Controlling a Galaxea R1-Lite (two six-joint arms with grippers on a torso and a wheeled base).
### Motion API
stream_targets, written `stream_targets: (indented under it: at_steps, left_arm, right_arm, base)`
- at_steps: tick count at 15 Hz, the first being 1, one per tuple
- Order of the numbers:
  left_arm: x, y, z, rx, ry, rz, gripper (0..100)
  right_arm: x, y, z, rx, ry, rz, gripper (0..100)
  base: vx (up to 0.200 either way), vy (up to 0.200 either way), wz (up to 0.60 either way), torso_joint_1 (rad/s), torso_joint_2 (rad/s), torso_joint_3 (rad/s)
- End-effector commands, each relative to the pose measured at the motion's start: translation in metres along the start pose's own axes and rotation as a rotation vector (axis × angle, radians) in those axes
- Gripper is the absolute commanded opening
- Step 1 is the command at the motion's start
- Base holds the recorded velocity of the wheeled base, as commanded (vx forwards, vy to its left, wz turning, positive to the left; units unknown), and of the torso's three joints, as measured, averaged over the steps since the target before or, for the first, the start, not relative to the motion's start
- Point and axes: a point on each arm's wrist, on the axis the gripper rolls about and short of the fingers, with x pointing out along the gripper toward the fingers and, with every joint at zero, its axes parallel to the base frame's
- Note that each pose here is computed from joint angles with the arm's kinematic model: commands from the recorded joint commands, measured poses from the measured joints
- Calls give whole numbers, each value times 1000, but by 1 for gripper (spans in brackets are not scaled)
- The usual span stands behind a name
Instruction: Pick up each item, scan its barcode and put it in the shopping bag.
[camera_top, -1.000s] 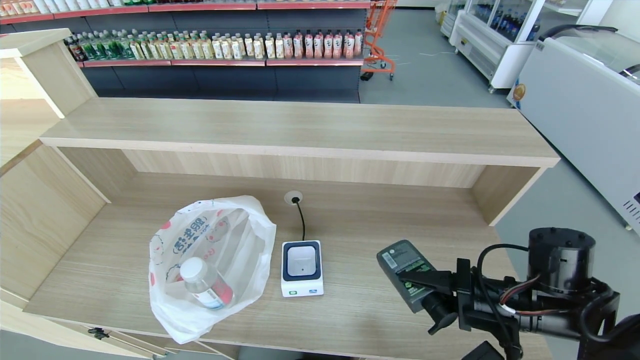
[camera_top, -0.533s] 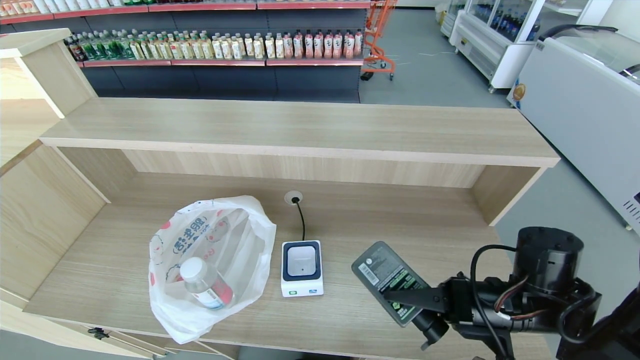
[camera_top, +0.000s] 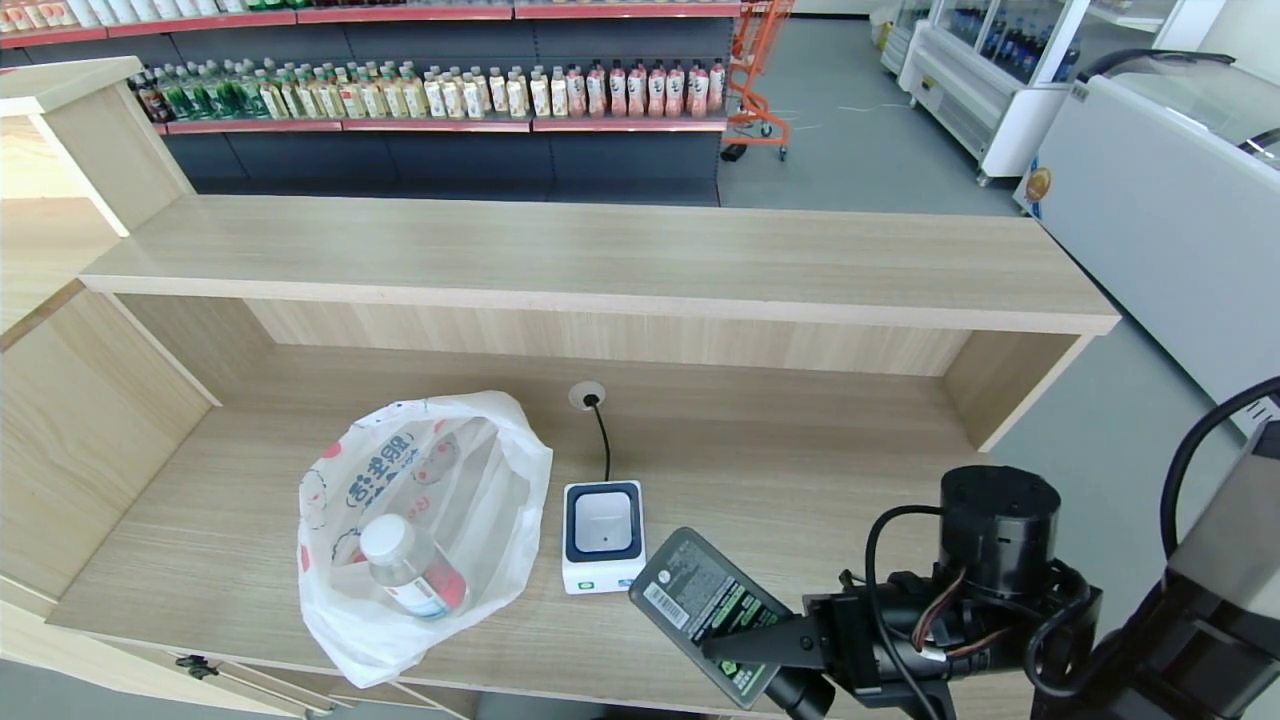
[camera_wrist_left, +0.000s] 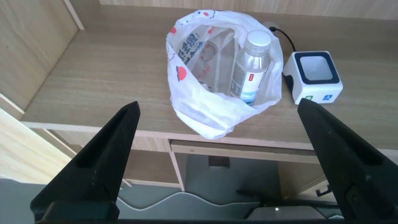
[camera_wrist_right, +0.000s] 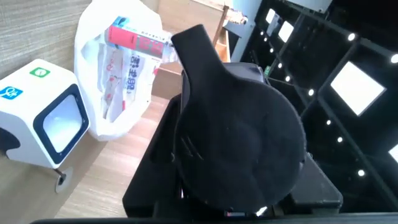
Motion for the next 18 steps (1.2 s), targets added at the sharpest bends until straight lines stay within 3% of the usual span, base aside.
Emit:
stream_targets:
  at_steps: [1, 18]
  left_arm:
    - [0, 0, 0, 0, 1, 0, 100]
    - [0, 0, 0, 0, 1, 0, 100]
  right_arm:
    - [5, 4, 3, 10, -16, -2, 0]
    - [50, 28, 0, 45, -110, -74, 0]
  base:
    - [0, 0, 0, 0, 0, 0]
    - [0, 0, 0, 0, 0, 0]
